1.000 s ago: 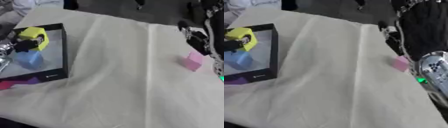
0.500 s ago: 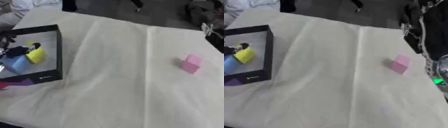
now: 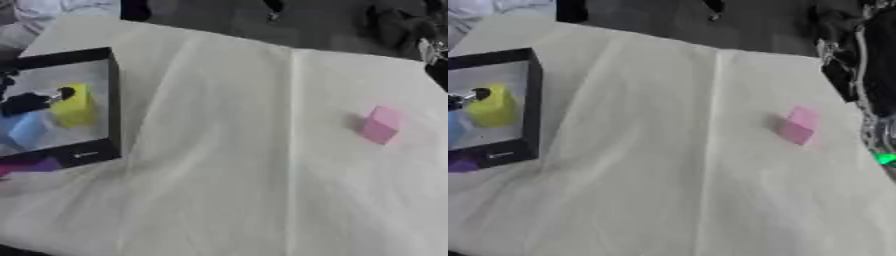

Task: Pick up the objects with one hand, pass them to the other hand, and then place them into the box on the other side of the table.

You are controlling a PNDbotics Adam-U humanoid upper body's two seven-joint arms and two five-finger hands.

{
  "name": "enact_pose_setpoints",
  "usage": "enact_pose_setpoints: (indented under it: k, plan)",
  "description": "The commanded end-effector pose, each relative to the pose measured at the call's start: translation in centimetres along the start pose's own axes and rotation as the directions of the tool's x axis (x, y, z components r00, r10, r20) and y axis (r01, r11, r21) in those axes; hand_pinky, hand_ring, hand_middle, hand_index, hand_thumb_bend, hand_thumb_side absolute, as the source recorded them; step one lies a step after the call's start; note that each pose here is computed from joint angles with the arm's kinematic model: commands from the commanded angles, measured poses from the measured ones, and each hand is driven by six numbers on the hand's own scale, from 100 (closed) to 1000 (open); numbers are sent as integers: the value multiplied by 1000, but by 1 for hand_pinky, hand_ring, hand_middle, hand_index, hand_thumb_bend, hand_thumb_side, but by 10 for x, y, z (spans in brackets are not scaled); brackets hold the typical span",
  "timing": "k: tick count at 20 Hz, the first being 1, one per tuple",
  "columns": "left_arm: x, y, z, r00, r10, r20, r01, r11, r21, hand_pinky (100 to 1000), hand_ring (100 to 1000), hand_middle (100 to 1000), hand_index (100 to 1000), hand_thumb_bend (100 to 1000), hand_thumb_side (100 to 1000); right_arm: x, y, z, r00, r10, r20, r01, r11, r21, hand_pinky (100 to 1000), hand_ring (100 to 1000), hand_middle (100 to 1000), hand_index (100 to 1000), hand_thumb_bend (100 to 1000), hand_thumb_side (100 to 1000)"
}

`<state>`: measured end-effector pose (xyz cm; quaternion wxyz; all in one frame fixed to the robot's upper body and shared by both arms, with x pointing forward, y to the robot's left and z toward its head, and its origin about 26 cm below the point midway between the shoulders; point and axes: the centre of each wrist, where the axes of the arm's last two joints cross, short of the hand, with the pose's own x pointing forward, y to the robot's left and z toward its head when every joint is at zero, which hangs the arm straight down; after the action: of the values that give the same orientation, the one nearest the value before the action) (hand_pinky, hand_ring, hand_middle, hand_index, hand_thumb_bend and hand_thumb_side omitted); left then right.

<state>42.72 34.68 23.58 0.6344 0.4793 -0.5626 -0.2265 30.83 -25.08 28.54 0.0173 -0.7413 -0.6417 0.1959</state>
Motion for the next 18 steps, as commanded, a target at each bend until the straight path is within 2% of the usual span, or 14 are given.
enact_pose_setpoints:
  k: [1,2,3,4,5,9,11,14,16,18]
  plan:
    - [13,30,6,994,83,65,-86,995,45,889,805,780,900,446,739,-9,-8,-8,999,40,-4,-40,998,-47,742,732,704,703,553,100]
    - [19,34,10,986,133,104,-138,990,41,850,772,774,875,284,788,-11,-8,-9,999,45,-14,-46,998,-50,742,733,704,704,550,100]
    - [24,38,14,975,178,136,-185,982,36,846,769,777,865,234,801,-12,-8,-10,998,50,-22,-51,997,-52,742,734,704,705,551,100]
    - [28,42,18,961,218,169,-227,973,37,819,747,770,849,130,821,-13,-9,-11,998,56,-31,-57,997,-54,743,736,706,708,545,100]
    - [34,46,23,946,250,208,-264,964,43,795,725,760,843,100,834,-15,-9,-12,997,60,-40,-62,997,-53,745,739,709,713,533,100]
    - [51,58,44,882,341,326,-380,923,62,781,706,754,833,100,835,-21,-9,-17,995,63,-82,-65,998,-20,749,746,713,721,506,100]
    - [60,63,56,846,373,381,-423,904,55,772,690,746,826,100,818,-25,-6,-21,993,49,-108,-47,999,19,758,758,715,737,416,100]
    - [68,66,73,796,413,443,-471,881,27,767,682,746,825,100,805,-31,2,-25,988,-25,-155,48,988,144,763,778,722,769,212,100]
    - [73,66,84,763,439,474,-496,868,-5,766,684,754,830,100,808,-36,9,-29,977,-95,-190,142,958,251,768,796,734,792,100,124]
    - [77,65,97,728,462,507,-515,856,-40,766,690,765,838,100,814,-44,18,-35,955,-172,-242,256,890,376,777,826,763,822,100,238]
